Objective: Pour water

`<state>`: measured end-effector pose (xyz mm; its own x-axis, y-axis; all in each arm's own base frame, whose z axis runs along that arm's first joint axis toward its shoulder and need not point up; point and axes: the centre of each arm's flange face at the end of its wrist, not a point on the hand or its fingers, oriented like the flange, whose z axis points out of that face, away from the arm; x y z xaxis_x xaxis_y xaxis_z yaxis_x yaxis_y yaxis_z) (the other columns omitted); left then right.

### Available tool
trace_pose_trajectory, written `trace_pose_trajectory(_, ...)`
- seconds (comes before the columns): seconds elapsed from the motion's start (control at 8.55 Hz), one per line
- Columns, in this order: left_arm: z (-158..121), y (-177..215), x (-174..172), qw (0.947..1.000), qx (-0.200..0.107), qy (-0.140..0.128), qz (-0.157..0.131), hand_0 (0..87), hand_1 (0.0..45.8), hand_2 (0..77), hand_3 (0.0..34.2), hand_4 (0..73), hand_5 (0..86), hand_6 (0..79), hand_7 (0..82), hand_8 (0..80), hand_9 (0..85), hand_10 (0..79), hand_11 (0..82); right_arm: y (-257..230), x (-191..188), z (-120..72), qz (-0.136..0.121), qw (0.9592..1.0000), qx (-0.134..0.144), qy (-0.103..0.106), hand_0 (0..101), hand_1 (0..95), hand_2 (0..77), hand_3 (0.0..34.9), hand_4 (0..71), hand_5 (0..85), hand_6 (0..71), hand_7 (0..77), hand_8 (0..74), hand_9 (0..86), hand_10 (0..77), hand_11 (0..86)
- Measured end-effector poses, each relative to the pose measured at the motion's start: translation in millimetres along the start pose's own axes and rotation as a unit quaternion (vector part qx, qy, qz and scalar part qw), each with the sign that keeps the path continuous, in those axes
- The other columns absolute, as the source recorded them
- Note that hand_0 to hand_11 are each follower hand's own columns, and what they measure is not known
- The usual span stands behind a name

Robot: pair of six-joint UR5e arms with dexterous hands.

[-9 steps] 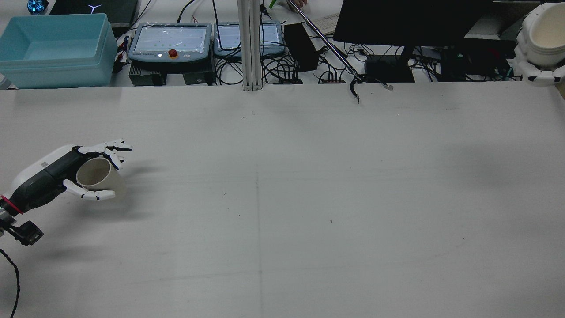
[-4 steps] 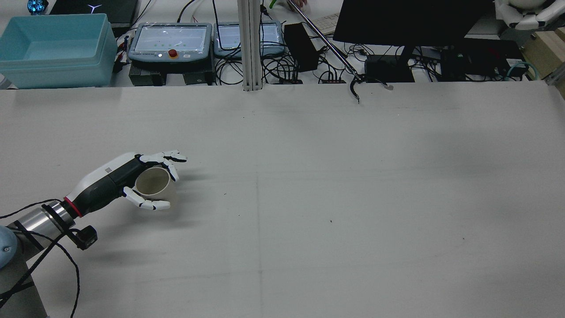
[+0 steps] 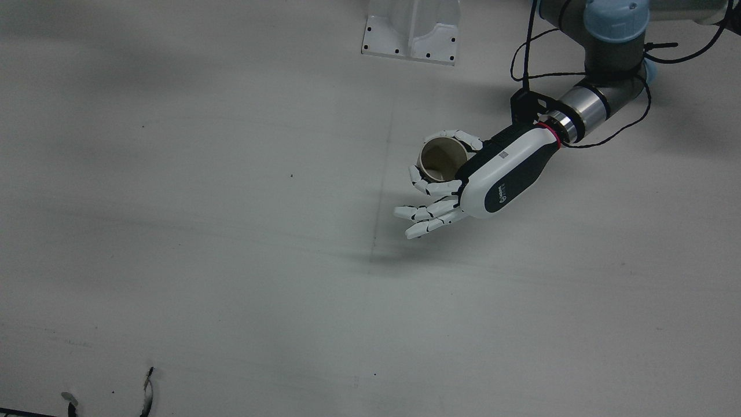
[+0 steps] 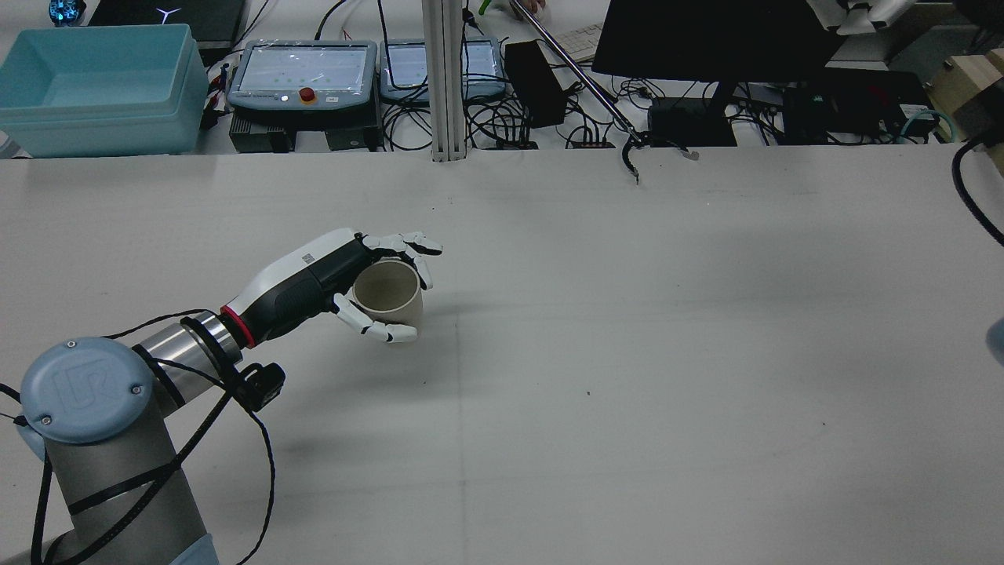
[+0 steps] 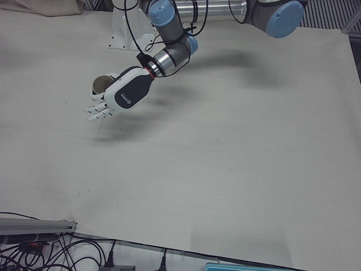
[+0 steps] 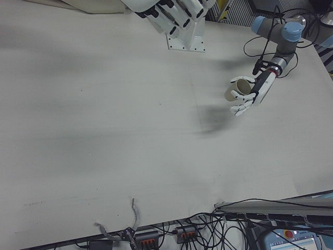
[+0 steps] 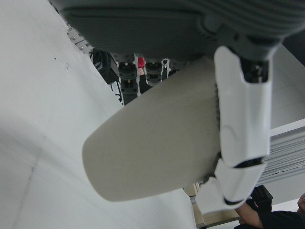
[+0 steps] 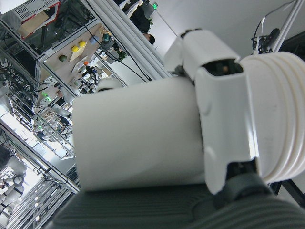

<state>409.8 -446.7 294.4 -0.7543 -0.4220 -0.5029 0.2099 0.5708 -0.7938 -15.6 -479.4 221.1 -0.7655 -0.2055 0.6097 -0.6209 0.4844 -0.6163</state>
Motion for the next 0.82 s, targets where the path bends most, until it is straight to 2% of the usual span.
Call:
trace_pose_trajectory(0.23, 24.9, 55.4, 11.3, 0.9999, -0.015, -0.008, -0.003, 59.8, 23.5, 27.8, 0.0, 47.5, 37.6, 18.0, 21.8, 7.6, 11.4, 14.7, 23.5, 26.3, 28.5, 14.7, -0.05, 0.9984, -0.021, 0.017, 80, 9.8, 51.3, 0.5, 29.5, 58.9, 64.9, 56.7, 67.1, 52.9, 63.8, 48.5)
trace_pose_trajectory(0.47, 32.7, 80.0, 12.2, 0.9996, -0.023, -0.013, 0.004, 59.7, 23.5, 27.8, 0.0, 47.5, 37.6, 19.1, 21.8, 7.6, 11.4, 14.7, 23.5, 56.4, 64.6, 39.1, -0.083, 0.9956, -0.031, 0.031, 80, 9.8, 51.3, 0.5, 29.5, 58.9, 64.9, 56.7, 67.1, 52.9, 63.8, 48.5)
trace_pose_trajectory(0.7, 37.7, 88.9, 13.2, 0.9995, -0.025, -0.014, 0.009, 59.5, 23.5, 27.8, 0.0, 47.5, 37.6, 19.1, 21.8, 7.6, 11.4, 14.7, 23.5, 114.6, 107.8, 75.5, -0.098, 0.9926, -0.057, 0.043, 80, 9.3, 51.3, 0.4, 29.5, 58.9, 65.4, 56.7, 67.1, 52.9, 63.8, 48.5)
trace_pose_trajectory(0.82, 39.3, 88.2, 16.0, 0.9996, -0.024, -0.012, 0.011, 59.5, 23.5, 27.8, 0.0, 47.5, 37.6, 19.1, 21.8, 7.6, 11.4, 14.7, 23.5, 143.2, 126.5, 81.0, -0.097, 0.9916, -0.069, 0.051, 80, 9.3, 51.3, 0.4, 29.5, 58.9, 65.4, 56.7, 67.1, 52.9, 63.8, 48.5)
